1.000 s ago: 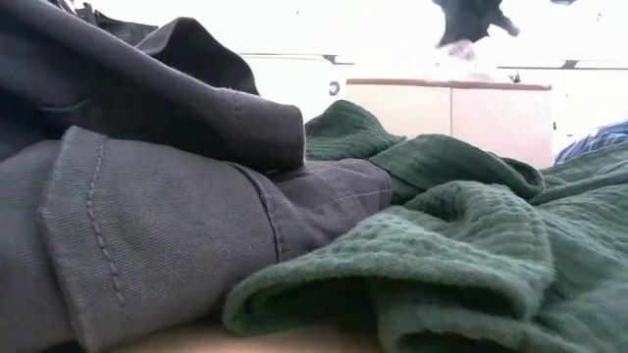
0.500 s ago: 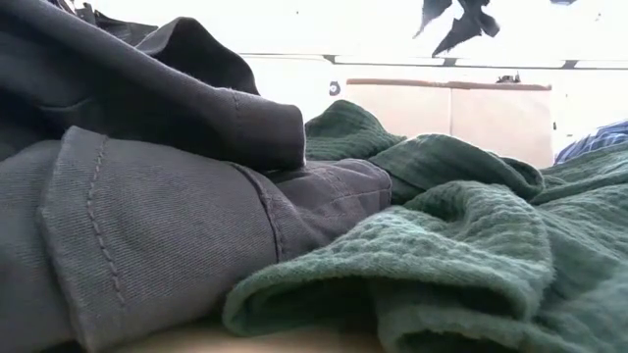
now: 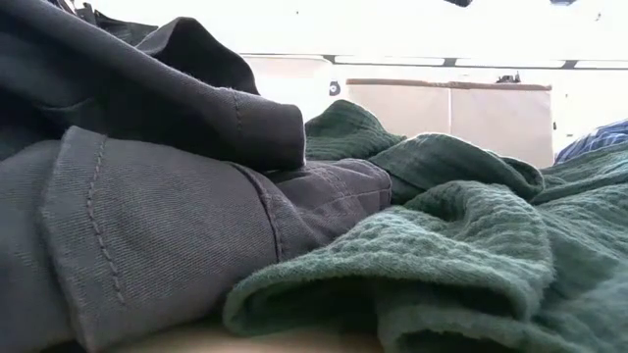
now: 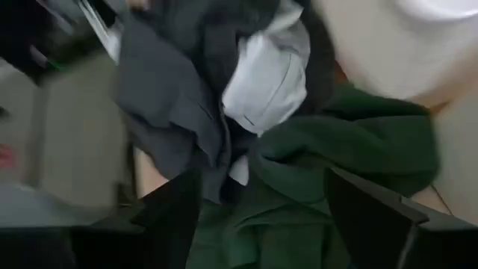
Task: Sort clothes
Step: Put the green shirt into the white bin
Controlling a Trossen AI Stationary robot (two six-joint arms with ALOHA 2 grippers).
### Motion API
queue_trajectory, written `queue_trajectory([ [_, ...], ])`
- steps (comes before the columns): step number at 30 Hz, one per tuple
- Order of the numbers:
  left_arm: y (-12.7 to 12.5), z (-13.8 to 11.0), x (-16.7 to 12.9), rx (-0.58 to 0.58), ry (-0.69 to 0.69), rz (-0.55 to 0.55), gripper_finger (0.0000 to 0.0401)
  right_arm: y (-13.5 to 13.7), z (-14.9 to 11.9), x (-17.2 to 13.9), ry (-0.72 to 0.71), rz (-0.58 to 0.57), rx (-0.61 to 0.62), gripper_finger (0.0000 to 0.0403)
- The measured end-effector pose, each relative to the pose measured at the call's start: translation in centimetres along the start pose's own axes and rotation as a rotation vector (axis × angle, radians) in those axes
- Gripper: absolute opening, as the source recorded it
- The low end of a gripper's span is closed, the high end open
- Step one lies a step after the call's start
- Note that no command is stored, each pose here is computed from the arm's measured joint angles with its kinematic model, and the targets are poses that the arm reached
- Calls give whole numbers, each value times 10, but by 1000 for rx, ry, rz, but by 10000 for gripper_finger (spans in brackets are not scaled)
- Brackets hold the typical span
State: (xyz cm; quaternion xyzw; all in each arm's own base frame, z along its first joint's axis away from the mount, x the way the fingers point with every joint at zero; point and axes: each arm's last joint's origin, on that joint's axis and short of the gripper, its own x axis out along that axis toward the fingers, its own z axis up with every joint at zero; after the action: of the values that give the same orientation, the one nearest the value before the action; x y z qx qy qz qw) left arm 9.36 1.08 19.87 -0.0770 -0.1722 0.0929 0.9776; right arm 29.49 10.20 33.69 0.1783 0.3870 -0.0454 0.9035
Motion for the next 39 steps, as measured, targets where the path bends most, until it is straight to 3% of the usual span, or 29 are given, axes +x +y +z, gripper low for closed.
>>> queue_trajectory([
  [7,0,0,0,0,0,0,0,13,-25,83,142,-110,-222,275],
  [14,0,0,0,0,0,1,0,10,-41,131,242,-126,-468,275],
  [17,0,0,0,0,0,0,0,3,-48,149,260,-223,-501,271],
  [20,0,0,0,0,0,0,0,-4,-50,158,283,-263,-437,221],
  [22,0,0,0,0,0,0,0,-5,-44,156,323,-230,-358,137],
  [24,0,0,0,0,0,0,0,3,-23,139,335,-140,-312,42],
  [25,0,0,0,0,0,0,0,10,-8,125,316,-90,-304,25],
  [28,0,0,0,0,0,0,0,34,51,59,142,103,-316,12],
  [31,0,0,0,0,0,0,0,49,111,-20,-150,272,-341,7],
  [34,0,0,0,0,1,0,0,44,156,-88,-497,282,-372,5],
  [36,0,0,0,0,1,0,0,33,177,-115,-785,257,-378,5],
  [39,0,0,0,1,1,2,0,5,197,-132,-1047,182,-367,3],
])
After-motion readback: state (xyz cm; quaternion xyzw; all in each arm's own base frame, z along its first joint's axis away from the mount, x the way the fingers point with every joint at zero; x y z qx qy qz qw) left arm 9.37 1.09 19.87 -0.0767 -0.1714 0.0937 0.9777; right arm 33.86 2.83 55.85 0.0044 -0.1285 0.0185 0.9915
